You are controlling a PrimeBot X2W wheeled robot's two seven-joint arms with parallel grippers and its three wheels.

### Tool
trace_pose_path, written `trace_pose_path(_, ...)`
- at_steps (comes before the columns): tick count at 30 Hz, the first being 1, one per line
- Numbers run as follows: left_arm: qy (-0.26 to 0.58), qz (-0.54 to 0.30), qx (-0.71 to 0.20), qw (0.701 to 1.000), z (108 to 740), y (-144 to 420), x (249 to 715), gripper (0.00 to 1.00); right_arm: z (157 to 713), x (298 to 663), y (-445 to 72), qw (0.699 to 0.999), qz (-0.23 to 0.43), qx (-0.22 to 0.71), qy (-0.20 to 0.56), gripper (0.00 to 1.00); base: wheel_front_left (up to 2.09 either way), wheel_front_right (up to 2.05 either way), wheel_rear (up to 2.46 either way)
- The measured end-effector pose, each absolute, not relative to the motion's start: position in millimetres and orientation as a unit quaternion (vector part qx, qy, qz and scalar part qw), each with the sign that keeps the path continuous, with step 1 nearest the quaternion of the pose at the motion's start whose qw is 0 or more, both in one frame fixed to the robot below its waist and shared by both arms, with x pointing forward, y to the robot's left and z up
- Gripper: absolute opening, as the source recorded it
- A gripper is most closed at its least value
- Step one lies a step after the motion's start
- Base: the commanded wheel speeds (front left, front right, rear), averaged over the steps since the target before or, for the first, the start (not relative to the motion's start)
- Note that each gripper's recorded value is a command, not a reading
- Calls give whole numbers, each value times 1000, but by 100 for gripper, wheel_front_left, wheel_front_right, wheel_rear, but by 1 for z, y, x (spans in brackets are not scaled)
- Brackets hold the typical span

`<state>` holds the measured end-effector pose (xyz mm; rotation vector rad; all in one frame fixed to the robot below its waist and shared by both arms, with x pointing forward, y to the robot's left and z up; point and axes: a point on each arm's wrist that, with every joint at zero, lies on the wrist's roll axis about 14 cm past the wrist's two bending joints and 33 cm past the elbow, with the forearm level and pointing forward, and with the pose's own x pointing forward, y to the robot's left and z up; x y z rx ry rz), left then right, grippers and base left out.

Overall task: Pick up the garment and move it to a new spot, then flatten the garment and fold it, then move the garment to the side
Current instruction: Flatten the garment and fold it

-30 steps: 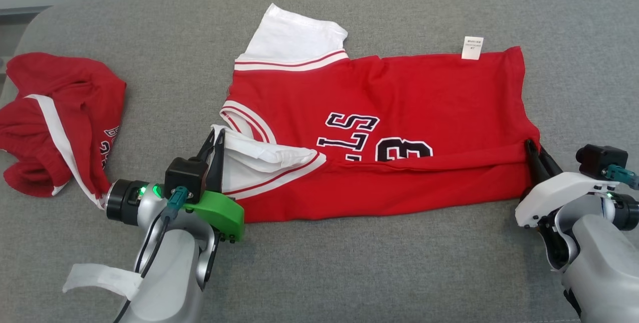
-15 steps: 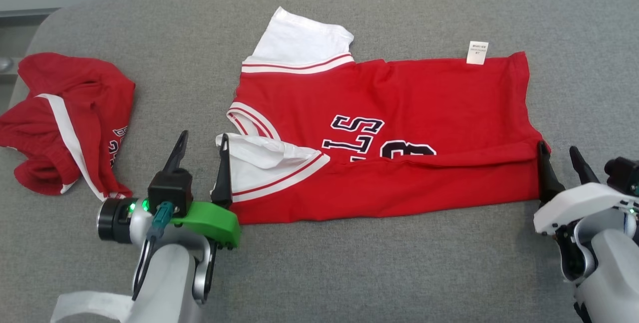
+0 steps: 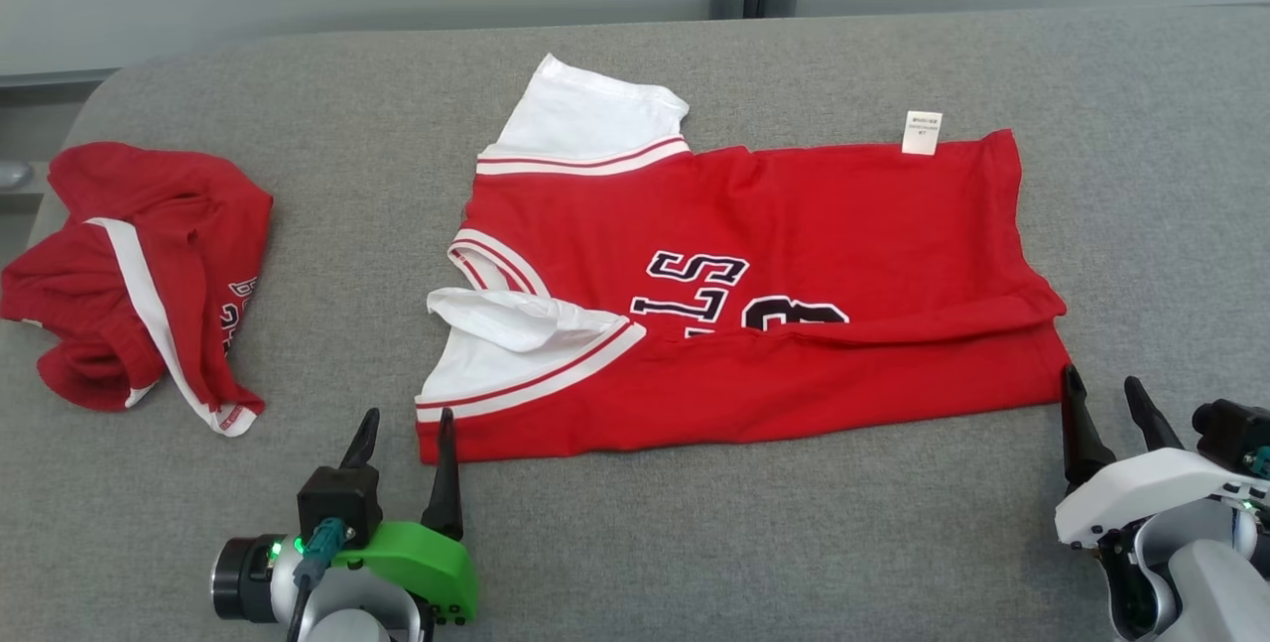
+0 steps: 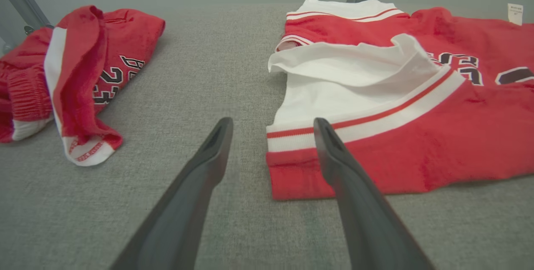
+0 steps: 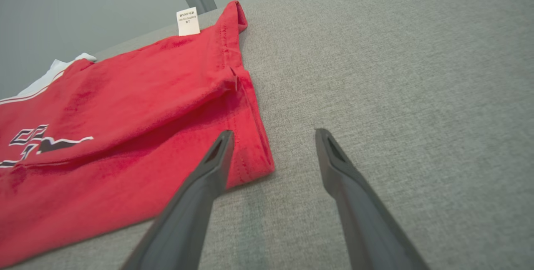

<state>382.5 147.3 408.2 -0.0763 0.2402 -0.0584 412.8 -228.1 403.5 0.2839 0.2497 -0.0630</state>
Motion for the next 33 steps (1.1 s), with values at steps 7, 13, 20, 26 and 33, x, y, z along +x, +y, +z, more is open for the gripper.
trace_pose_path(7,156,-28,-36,987,386,145,378,100,402,415,-233,983,-34,135,124,100,0,0,0)
trace_pose_path(13,182,-39,-33,982,371,138,374,100,401,413,-233,983,-33,129,125,100,0,0,0)
trace_pose_path(20,186,-43,-38,981,368,135,379,100,399,414,-228,983,-31,131,127,100,0,0,0)
trace_pose_path(26,191,-43,-40,980,364,135,380,100,396,419,-222,983,-23,130,131,100,0,0,0)
trace_pose_path(33,200,-52,-61,977,360,131,381,100,386,426,-216,980,-19,131,148,100,0,0,0)
